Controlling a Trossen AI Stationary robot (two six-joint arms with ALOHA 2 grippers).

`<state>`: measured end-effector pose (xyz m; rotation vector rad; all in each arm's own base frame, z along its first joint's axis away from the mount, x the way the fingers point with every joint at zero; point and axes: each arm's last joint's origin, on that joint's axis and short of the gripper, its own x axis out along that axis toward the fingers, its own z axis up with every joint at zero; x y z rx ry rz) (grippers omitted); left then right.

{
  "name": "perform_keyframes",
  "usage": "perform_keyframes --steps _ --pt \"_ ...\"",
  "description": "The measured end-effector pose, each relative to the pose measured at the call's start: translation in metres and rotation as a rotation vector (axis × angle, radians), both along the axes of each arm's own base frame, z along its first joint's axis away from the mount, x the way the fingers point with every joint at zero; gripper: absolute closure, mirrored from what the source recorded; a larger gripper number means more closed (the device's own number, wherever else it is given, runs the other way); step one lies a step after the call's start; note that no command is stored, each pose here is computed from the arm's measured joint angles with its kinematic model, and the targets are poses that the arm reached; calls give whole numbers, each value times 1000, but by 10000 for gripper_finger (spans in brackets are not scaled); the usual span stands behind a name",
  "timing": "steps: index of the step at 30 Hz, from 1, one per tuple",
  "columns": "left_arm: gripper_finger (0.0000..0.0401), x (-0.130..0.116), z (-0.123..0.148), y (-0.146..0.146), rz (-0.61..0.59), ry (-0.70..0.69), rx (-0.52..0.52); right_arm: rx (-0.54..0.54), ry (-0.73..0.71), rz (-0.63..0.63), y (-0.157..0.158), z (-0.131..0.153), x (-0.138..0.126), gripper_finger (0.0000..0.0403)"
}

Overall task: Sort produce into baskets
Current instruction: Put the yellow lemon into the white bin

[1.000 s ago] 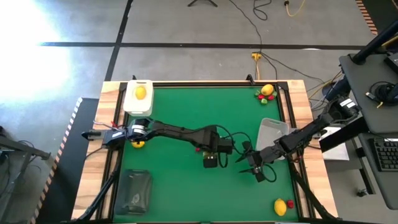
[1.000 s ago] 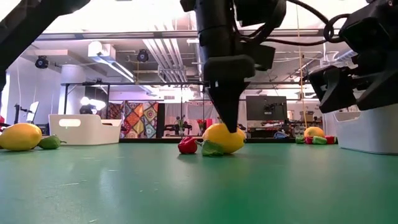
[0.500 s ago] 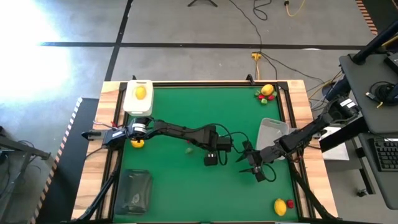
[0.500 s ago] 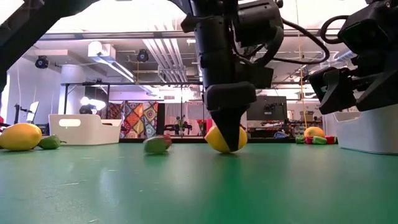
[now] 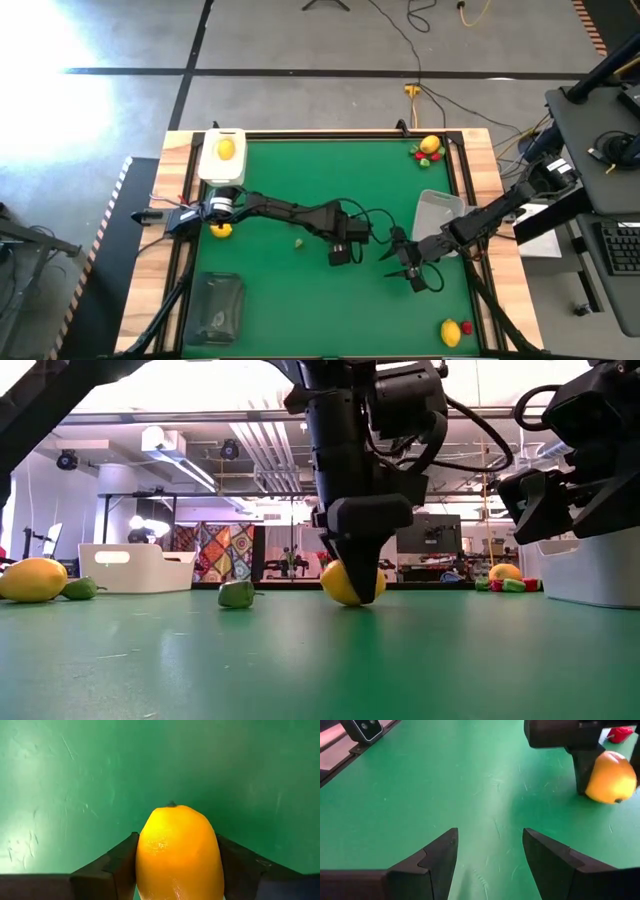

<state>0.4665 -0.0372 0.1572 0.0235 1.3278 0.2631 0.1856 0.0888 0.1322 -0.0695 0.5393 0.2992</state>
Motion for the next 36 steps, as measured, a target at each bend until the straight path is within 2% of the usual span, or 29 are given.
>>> perform_keyframes --steps 3,7,10,14,18,21,23,27,30,33,36 --pt "201 -7 23 5 13 -23 38 8 3 -5 0 0 0 190" --pt "201 -31 64 24 103 -16 188 17 6 -11 0 0 0 196" --pt "201 -57 82 44 208 -25 212 38 19 -26 0 -1 0 200" --pt "201 -109 106 83 441 -81 193 51 30 -36 -1 -2 -2 206" --pt "202 -169 102 124 726 -76 253 57 32 -40 -1 -2 -2 211" --pt "202 -212 103 157 1026 -137 243 53 30 -37 -1 -3 -2 211" --pt "202 -235 97 178 1151 -142 238 46 35 -35 -1 -4 -3 211" --pt "202 -266 86 210 1256 -92 249 -3 28 -52 -4 -7 -5 211" --pt "202 -282 73 230 1290 -39 246 -45 17 -96 -8 -8 -5 211" --pt "202 -291 64 246 1312 -58 189 -65 3 -126 -14 -8 -2 211" --pt "202 -297 58 260 1342 -71 178 -71 -41 -154 -21 -4 3 211"
